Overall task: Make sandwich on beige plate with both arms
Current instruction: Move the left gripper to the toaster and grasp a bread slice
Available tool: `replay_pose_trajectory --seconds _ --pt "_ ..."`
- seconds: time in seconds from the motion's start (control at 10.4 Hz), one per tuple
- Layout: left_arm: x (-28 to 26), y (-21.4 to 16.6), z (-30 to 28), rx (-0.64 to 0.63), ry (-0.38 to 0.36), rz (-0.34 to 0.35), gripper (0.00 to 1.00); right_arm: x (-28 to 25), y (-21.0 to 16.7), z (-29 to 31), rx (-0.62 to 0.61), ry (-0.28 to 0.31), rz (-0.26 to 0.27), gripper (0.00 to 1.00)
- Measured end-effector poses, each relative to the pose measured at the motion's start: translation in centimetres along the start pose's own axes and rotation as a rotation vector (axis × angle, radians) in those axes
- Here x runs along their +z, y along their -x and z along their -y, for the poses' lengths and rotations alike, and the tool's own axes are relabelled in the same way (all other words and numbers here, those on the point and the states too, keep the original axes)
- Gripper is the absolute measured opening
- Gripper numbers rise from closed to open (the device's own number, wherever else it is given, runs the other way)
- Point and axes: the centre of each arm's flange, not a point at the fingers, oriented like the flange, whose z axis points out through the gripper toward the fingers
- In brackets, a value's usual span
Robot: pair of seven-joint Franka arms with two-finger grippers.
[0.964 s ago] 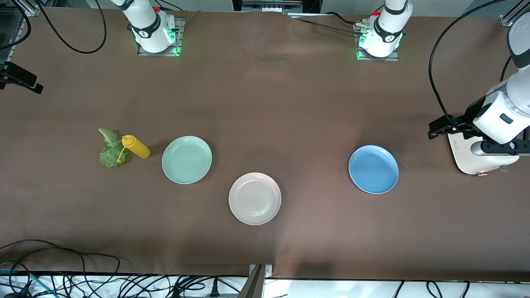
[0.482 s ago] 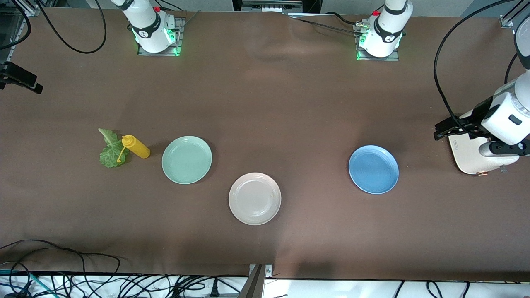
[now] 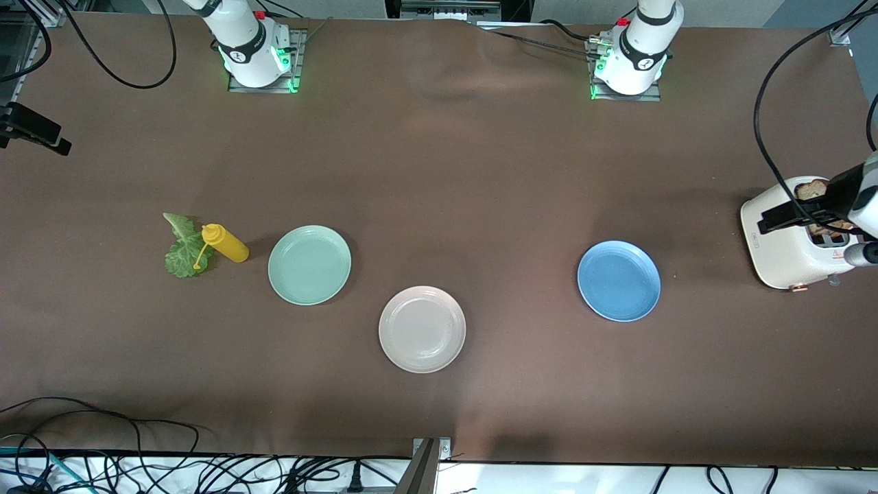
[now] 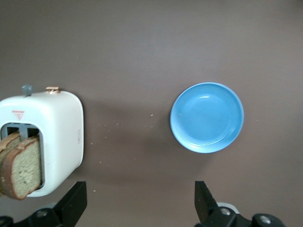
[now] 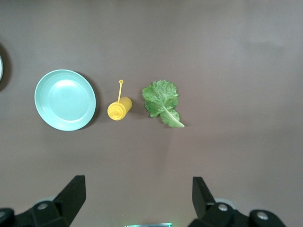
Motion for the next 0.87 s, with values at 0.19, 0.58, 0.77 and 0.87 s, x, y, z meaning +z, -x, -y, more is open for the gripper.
replay_pose_trajectory --seconds 0.19,0.58,0.77,0.87 --pt "1.8 -0.6 4.1 -0.007 -0.042 0.046 1.00 0.0 0.0 0.0 0.000 0.000 0.000 1.00" --pt "5.2 -1.2 11.7 -0.016 -0.037 0.112 1.00 0.0 0.0 0.0 -0.001 0.000 0.000 1.00" --pt "9.4 -1.8 14.2 -0.021 -0.056 0.189 1.00 0.0 0.0 0.0 -0.001 0.000 0.000 1.00" --pt "11.6 -2.3 15.0 -0.005 -0.081 0.230 1.00 0.0 0.0 0.0 -0.001 0.000 0.000 1.00"
